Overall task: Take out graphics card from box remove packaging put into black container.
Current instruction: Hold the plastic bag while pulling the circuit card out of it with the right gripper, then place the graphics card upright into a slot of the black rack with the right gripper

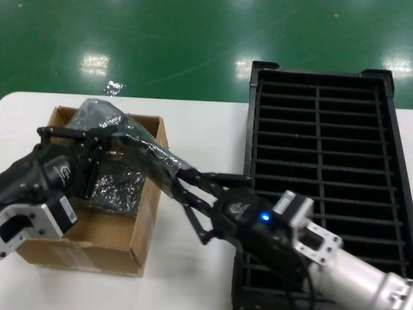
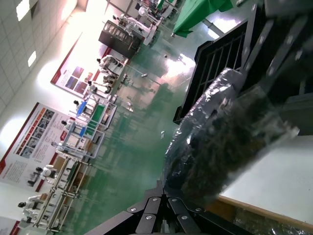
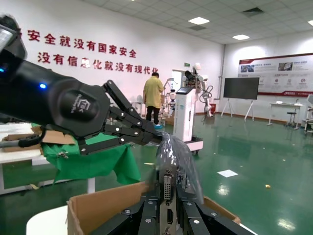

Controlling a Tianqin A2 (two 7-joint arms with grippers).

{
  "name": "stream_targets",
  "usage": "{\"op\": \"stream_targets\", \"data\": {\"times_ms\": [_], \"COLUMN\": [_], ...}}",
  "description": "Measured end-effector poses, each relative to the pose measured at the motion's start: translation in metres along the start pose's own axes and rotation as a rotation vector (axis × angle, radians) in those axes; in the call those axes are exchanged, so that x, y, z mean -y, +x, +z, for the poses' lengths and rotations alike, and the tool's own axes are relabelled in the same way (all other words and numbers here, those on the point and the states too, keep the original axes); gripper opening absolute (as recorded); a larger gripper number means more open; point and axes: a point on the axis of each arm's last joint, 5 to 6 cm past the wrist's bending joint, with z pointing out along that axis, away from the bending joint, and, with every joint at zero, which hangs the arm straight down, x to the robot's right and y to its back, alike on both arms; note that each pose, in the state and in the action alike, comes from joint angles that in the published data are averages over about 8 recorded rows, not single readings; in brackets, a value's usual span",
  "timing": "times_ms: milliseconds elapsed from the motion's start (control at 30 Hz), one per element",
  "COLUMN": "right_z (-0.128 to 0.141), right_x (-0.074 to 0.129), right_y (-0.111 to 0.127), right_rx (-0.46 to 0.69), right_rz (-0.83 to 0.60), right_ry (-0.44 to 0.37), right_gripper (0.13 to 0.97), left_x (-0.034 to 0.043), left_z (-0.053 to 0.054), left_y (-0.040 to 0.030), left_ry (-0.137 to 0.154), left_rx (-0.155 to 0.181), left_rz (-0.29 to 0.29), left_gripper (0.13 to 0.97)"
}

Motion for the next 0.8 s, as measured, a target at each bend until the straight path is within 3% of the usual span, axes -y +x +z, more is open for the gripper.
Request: {"op": "stream_targets", "data": {"times_ms": [400,800], "right_z": [-0.093,-0.202], "right_x": [0.006,0.021], "right_y": [0.012,0.042], "right_rx": [0.04,0.009], "right_rz": [-0.053,-0.109], "right_ry": [-0.027,-0.162], "right_gripper": [0.185,0.185], "left_x": [0.0,0.0], "left_z": [0.0,0.0], "left_y": [0.0,0.0], "left_ry": [0.0,0.0], "left_rx": [0.0,0.0], "left_rz": [0.0,0.0], "left_gripper": [0.139,0.139]}}
